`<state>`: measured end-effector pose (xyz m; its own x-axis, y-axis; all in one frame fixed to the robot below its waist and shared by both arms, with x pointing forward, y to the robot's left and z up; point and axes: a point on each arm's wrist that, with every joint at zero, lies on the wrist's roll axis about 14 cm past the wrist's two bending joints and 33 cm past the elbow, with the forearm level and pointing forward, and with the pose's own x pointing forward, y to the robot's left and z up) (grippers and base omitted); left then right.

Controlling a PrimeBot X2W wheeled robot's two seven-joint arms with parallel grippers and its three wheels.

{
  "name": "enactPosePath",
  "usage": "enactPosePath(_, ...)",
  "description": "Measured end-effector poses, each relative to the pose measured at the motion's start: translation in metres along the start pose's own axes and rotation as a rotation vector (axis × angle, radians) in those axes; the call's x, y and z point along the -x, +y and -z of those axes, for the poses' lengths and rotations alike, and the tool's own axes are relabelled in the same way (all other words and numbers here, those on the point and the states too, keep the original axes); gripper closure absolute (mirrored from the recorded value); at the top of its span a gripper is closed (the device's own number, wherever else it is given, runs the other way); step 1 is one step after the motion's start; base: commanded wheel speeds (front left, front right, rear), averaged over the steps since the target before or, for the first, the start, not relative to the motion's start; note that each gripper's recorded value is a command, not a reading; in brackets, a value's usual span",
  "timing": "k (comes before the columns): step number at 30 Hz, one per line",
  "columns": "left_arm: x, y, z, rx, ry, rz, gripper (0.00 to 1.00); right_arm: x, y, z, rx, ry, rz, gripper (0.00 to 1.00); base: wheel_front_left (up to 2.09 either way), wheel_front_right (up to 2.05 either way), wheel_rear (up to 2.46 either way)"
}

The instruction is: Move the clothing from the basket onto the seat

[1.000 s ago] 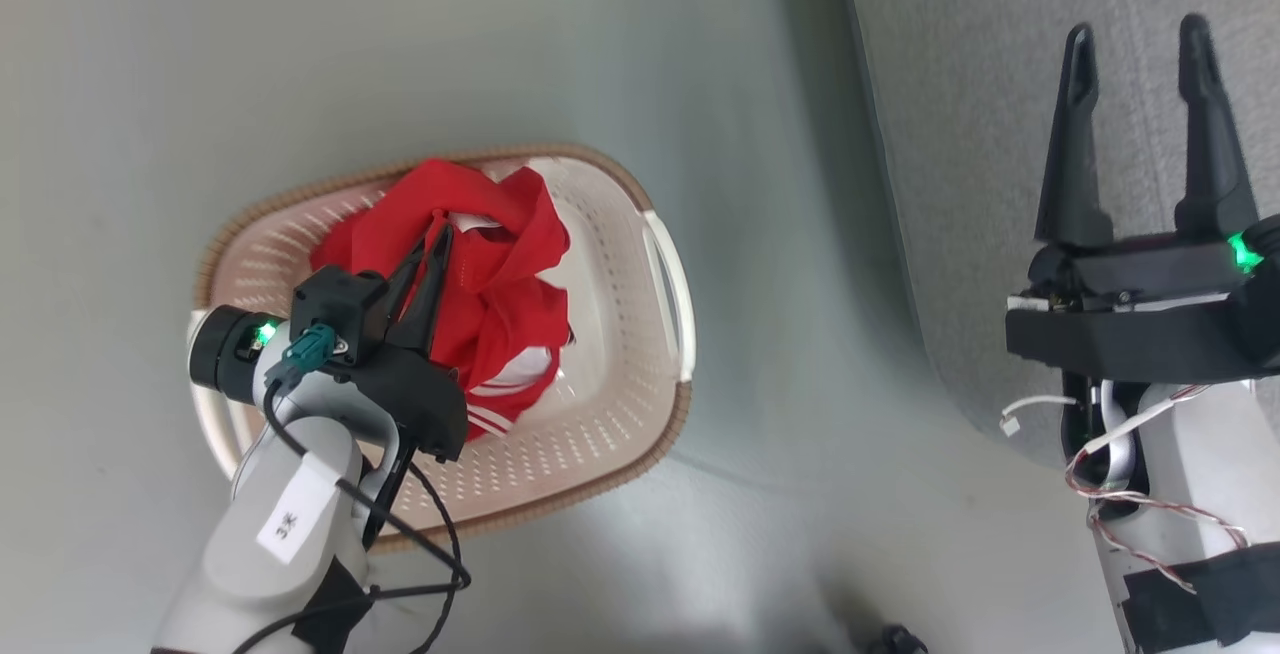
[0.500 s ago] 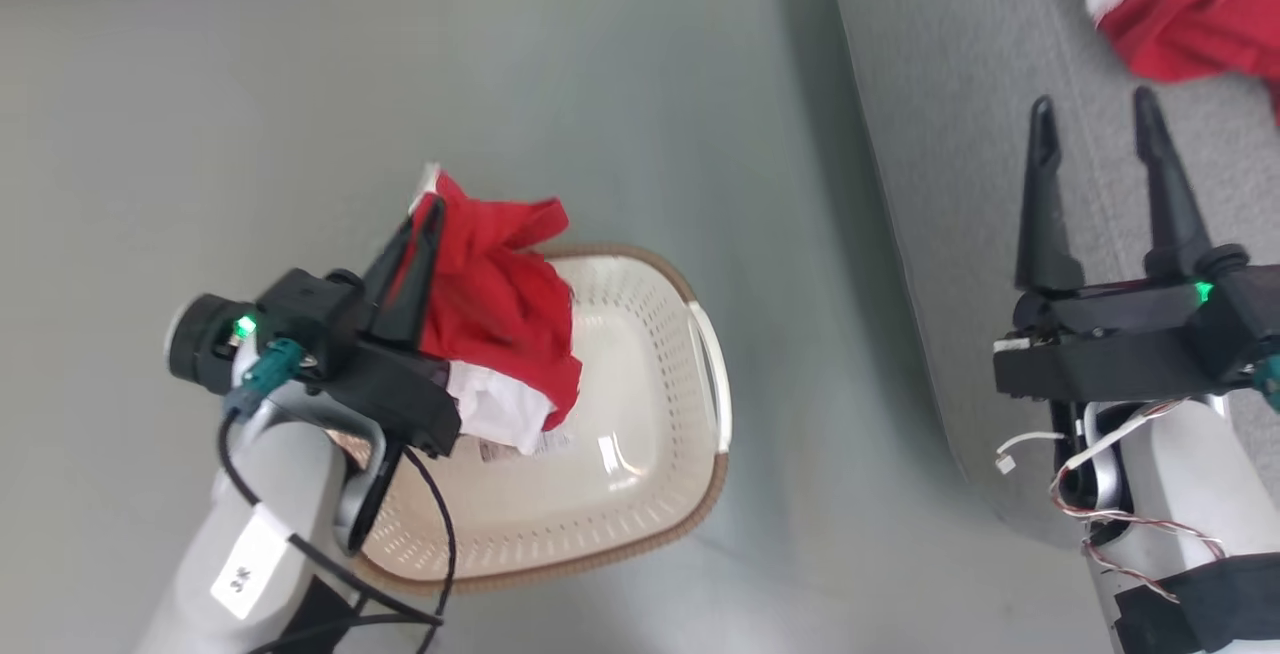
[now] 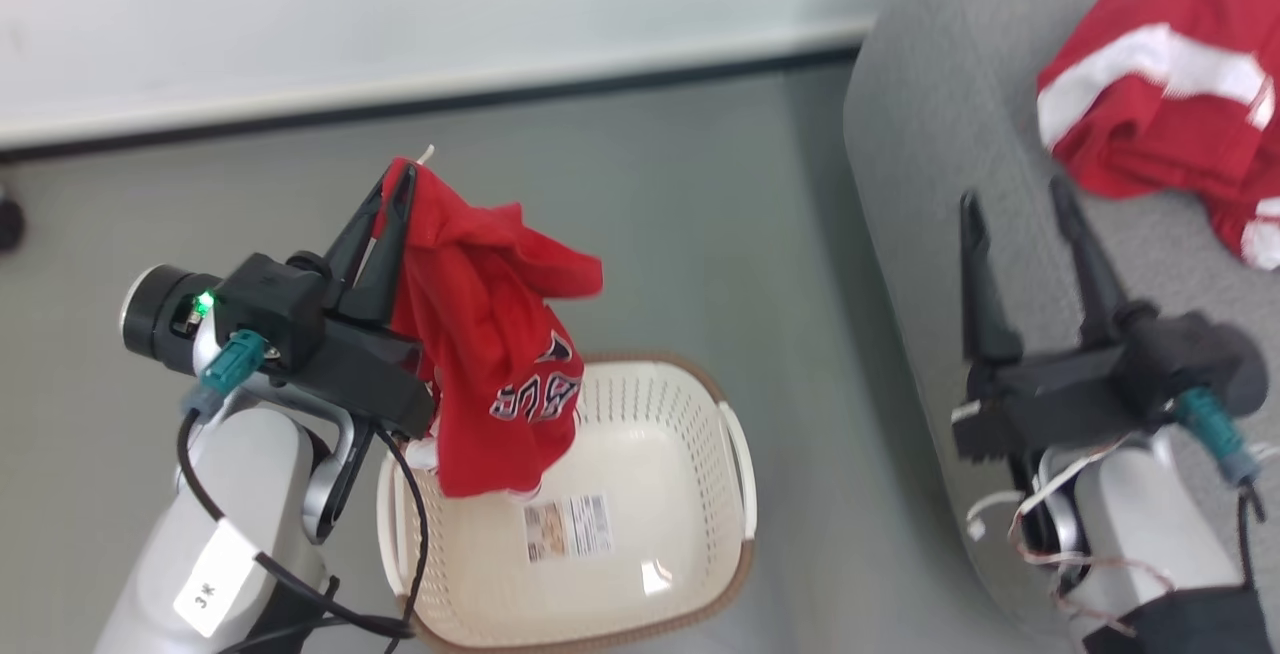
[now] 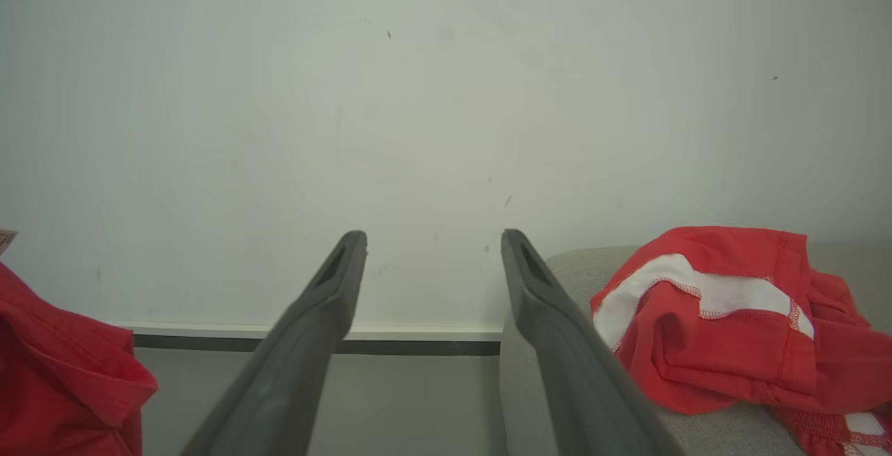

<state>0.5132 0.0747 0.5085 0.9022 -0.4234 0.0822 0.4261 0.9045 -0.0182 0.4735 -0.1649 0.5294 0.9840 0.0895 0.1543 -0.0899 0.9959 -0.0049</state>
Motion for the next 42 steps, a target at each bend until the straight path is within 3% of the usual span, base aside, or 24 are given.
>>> enactPosePath(17,0.034,-0.022,-0.095,-0.124,-0.160,0.032,1.00,0.047,0.056,-0.029,-0.006,-0.020,-0.176,0.00,0.00,0.00,0.00)
enactPosePath(24,0.045,-0.046,-0.132,-0.156,-0.235,0.074,1.00,0.064,0.080,-0.036,-0.001,-0.028,-0.258,0.00,0.00,0.00,0.00)
enactPosePath(42,0.048,-0.095,-0.170,-0.175,-0.293,0.176,1.00,0.094,0.156,0.008,0.041,0.124,-0.518,0.00,0.00,0.00,0.00)
